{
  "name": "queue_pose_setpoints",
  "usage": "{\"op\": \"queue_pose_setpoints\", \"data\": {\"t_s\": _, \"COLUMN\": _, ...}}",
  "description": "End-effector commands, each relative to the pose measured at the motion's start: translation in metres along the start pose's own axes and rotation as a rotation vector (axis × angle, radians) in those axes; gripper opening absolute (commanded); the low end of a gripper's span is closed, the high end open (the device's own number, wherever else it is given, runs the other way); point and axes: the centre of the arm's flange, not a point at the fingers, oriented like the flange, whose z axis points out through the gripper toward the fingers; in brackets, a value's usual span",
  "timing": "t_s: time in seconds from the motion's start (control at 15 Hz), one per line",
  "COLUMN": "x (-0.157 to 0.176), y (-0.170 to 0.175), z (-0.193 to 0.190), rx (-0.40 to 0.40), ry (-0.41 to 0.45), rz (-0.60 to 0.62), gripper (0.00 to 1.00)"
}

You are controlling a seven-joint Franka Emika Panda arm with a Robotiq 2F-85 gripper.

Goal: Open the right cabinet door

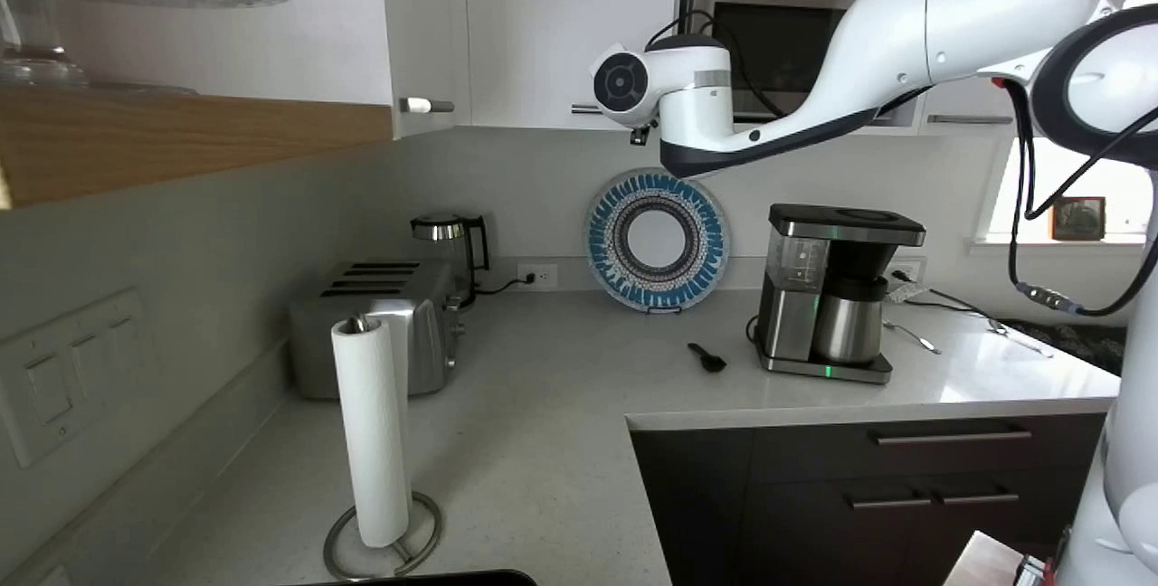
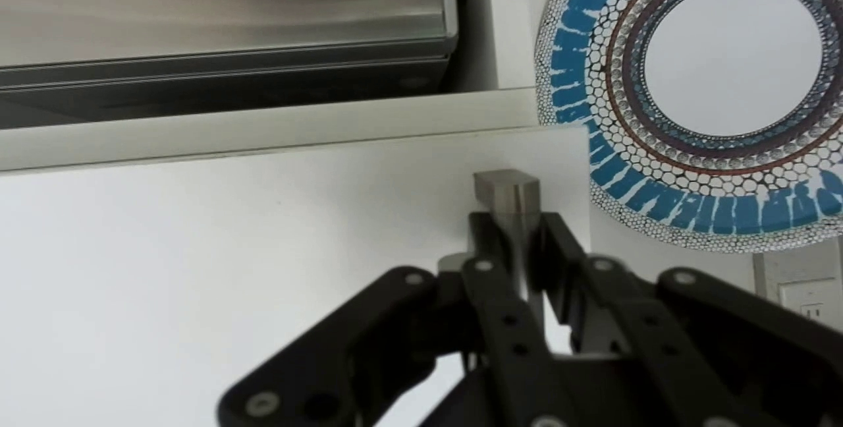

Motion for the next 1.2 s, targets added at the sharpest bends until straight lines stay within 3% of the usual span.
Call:
{"op": "queue_pose_setpoints", "data": {"t_s": 0.0, "x": 0.0, "y": 0.01, "z": -0.067, "rx": 0.006, "ry": -0.022, "rz": 0.031, "gripper": 0.05}}
{"op": "queue_pose_setpoints", "data": {"t_s": 0.4, "x": 0.022, "y": 0.008, "z": -0.144, "rx": -0.038, "ry": -0.005, "rz": 0.028, "gripper": 0.05}}
{"op": "queue_pose_setpoints", "data": {"t_s": 1.07, "x": 0.046, "y": 0.011, "z": -0.243, "rx": -0.048, "ry": 0.247, "rz": 0.055, "gripper": 0.05}}
{"op": "queue_pose_setpoints", "data": {"t_s": 1.13, "x": 0.046, "y": 0.013, "z": -0.251, "rx": -0.045, "ry": 0.289, "rz": 0.062, "gripper": 0.45}}
